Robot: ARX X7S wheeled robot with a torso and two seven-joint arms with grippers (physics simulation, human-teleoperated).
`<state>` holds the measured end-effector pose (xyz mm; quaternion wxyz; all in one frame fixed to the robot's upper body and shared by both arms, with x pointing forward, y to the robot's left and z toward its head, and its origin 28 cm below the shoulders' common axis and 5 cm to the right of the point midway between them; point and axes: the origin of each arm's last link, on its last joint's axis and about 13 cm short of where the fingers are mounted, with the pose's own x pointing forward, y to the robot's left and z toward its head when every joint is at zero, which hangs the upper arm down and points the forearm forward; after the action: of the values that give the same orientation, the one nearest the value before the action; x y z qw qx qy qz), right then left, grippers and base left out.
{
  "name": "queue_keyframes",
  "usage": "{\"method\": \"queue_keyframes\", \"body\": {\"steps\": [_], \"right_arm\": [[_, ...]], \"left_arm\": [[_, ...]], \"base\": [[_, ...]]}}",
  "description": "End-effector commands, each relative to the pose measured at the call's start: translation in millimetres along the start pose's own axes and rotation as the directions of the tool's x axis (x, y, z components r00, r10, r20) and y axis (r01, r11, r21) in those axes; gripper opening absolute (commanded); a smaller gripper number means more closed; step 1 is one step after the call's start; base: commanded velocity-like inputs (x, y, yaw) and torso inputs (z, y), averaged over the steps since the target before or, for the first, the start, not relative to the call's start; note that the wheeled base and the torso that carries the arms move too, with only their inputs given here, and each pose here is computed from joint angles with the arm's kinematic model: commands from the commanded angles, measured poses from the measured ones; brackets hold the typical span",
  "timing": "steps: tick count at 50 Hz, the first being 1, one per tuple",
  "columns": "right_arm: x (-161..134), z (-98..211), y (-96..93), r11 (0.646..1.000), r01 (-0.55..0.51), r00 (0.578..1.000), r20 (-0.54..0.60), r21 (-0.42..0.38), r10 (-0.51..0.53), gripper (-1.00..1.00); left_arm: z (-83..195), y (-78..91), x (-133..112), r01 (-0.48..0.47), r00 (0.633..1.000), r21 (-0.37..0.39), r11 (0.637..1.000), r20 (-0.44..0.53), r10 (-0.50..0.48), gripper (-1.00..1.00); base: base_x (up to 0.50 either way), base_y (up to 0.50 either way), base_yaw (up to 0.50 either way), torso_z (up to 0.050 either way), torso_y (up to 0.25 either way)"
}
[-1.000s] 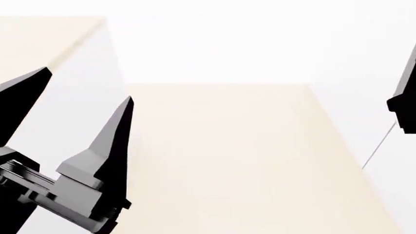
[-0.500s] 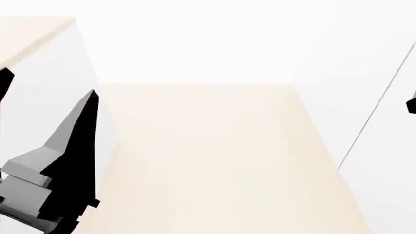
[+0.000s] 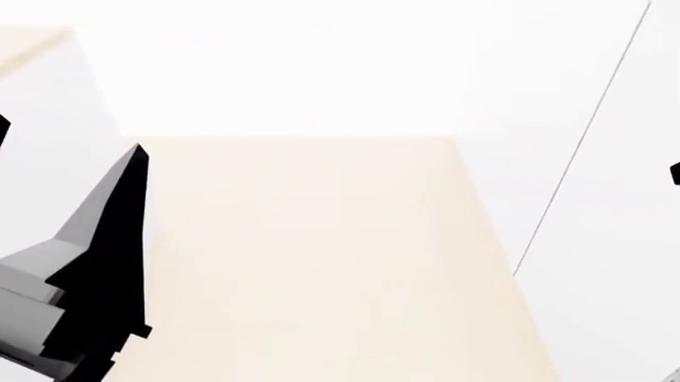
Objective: Move the drinks to the dining counter.
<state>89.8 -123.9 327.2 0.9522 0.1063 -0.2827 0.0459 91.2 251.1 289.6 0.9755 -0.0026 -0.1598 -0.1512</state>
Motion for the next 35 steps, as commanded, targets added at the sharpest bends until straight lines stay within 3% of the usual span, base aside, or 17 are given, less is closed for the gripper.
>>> {"method": "queue_keyframes", "body": {"steps": [1, 35], "right_arm": [[1.7, -4.5, 0.6, 1.000, 0.009, 1.000, -0.005, 0.012, -0.009, 1.00], [1.0, -7.9, -0.2, 1.000, 0.009, 1.000, -0.016, 0.014, -0.008, 1.00]], "left_arm": [[-2.2, 2.6, 2.9, -0.003, 1.000, -0.015, 1.000, -0.006, 0.003, 1.00], [-10.5, 3.6, 2.4, -0.009, 1.000, -0.019, 1.000, -0.030, 0.009, 1.00]], "base": [[0.00, -0.50, 0.00, 0.000, 0.000], [0.00, -0.50, 0.00, 0.000, 0.000]]}}
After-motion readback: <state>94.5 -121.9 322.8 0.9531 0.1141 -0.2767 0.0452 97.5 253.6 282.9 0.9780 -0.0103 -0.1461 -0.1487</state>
